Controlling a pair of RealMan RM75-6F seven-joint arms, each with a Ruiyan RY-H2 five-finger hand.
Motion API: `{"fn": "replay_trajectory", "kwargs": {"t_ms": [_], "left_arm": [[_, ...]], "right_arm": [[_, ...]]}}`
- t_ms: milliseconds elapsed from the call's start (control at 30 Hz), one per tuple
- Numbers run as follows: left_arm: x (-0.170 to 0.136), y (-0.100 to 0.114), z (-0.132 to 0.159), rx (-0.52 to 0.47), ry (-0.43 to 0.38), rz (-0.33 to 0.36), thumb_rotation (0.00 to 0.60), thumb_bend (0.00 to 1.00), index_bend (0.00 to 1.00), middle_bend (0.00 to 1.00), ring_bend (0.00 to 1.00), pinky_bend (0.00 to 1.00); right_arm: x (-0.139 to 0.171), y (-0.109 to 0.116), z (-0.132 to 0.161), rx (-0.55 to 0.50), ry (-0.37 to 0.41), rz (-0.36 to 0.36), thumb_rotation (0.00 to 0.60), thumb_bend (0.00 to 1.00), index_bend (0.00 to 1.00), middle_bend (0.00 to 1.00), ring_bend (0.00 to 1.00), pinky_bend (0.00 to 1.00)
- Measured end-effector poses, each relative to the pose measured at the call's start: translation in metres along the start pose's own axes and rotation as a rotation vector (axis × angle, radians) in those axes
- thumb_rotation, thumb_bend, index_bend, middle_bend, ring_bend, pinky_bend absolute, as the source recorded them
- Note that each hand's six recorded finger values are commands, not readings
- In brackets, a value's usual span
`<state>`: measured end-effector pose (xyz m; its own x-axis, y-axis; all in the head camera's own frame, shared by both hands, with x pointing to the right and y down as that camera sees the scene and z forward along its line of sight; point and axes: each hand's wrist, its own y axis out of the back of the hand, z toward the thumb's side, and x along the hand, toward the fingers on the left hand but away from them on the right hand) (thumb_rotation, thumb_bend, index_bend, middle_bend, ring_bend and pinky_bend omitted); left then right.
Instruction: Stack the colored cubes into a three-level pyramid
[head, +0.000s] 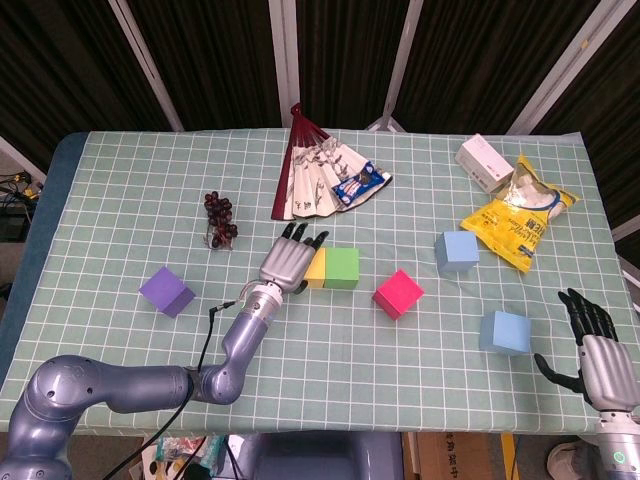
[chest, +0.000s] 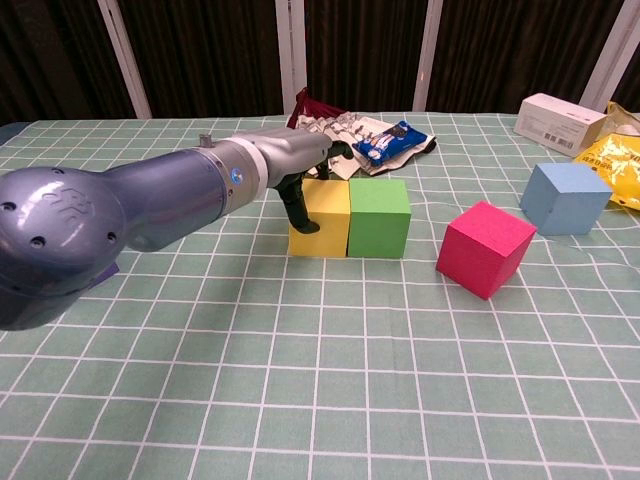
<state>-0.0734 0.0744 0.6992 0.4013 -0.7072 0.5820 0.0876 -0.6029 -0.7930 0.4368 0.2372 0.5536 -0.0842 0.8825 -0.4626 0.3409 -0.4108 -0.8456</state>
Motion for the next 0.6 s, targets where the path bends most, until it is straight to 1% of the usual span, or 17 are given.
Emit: {"fn": "replay_trajectory", "kwargs": {"t_ms": [300,467,600], "left_arm": [[-0.0003,-0.0009,0.0024,0.002,0.006,-0.001,0.6,0.41,0.0,0.31,0.02,0.0],[-0.0005,-0.0017,0.0026,0.006,0.011,-0.002,0.6,0.36,0.0,0.28,0.02,0.0],[-0.0009,-0.003,0.0014,0.01,0.02,-0.009,0.6,0.32,0.0,0.23,0.01,0.0]], "right_arm": [[0.0005,0.0003,0.0005,0.0,0.003,-0.001,0.6,0.3,0.0,0.0,0.0,0.0],[0.0007,0.0005,0.0007,0.001,0.005,-0.002,0.6,0.3,0.0,0.0,0.0,0.0],[0.0007,0.0005,0.0008,0.001,0.006,-0.003,0.6,0.3,0.0,0.0,0.0,0.0]]}}
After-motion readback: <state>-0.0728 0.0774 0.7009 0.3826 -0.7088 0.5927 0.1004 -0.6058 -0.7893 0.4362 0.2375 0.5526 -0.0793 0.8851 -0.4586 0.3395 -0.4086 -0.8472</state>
